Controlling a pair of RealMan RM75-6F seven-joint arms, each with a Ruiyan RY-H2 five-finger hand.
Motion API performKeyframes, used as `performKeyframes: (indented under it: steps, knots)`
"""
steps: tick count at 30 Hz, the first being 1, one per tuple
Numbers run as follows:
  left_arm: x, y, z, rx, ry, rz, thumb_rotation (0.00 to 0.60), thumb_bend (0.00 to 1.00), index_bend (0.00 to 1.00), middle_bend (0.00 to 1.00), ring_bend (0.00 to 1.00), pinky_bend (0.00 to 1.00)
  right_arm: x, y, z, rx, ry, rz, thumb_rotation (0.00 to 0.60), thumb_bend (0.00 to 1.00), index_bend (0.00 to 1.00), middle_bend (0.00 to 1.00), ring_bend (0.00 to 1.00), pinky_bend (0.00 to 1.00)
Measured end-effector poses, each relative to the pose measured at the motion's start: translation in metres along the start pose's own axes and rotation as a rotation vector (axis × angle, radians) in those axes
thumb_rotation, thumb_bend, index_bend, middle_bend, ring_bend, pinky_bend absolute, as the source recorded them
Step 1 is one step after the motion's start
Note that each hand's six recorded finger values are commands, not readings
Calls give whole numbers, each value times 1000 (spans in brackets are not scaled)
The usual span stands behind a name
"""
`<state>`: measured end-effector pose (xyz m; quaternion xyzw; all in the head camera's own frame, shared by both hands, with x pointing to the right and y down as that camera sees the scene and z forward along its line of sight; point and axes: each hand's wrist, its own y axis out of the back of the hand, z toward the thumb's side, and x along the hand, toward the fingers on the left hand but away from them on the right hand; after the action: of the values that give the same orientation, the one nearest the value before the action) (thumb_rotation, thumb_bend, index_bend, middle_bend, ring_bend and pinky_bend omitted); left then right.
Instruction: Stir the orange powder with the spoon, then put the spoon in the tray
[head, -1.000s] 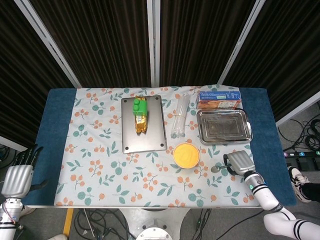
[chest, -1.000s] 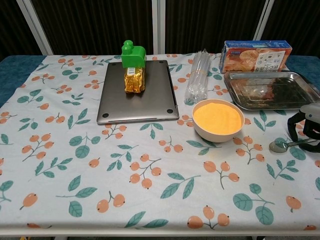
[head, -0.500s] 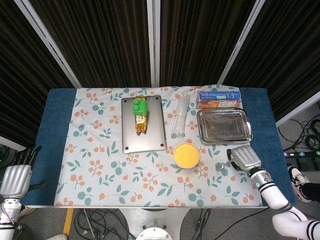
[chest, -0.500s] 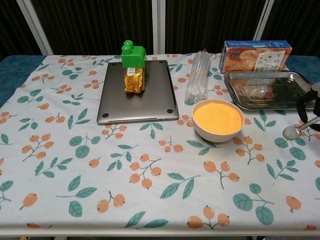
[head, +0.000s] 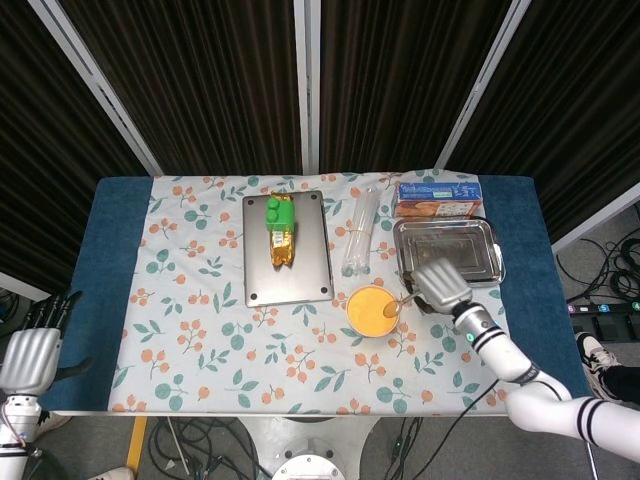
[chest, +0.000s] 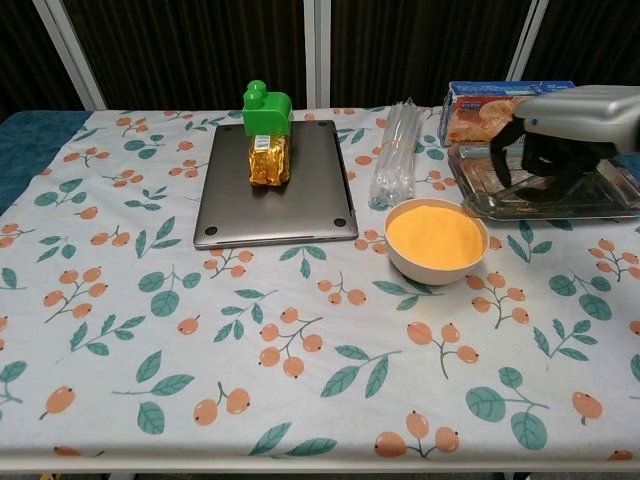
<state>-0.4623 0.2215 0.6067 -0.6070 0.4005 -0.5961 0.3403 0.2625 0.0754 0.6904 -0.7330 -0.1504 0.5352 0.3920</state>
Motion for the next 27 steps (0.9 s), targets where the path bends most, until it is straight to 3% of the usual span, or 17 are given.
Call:
performKeyframes:
  steps: [5, 8, 13, 27]
  knots:
    - [-1, -3, -4, -4, 12, -10, 600, 38, 102, 117, 98, 130, -28, -2, 24, 12, 28, 26, 600, 362, 559, 905, 895, 981]
    - [-1, -4, -5, -8, 15, -15, 600, 39, 103, 117, 99, 130, -36, -6, 29, 40, 26, 40, 600, 350, 499, 905, 892, 979]
    - [-1, -5, -7, -12, 18, -15, 600, 38, 103, 117, 99, 130, -36, -12, 35, 54, 33, 62, 600, 232, 370, 905, 891, 978]
    - [0, -6, -3, -18, 7, -17, 600, 38, 102, 117, 98, 130, -29, -5, 32, 80, 47, 48, 600, 232, 385, 908, 891, 978]
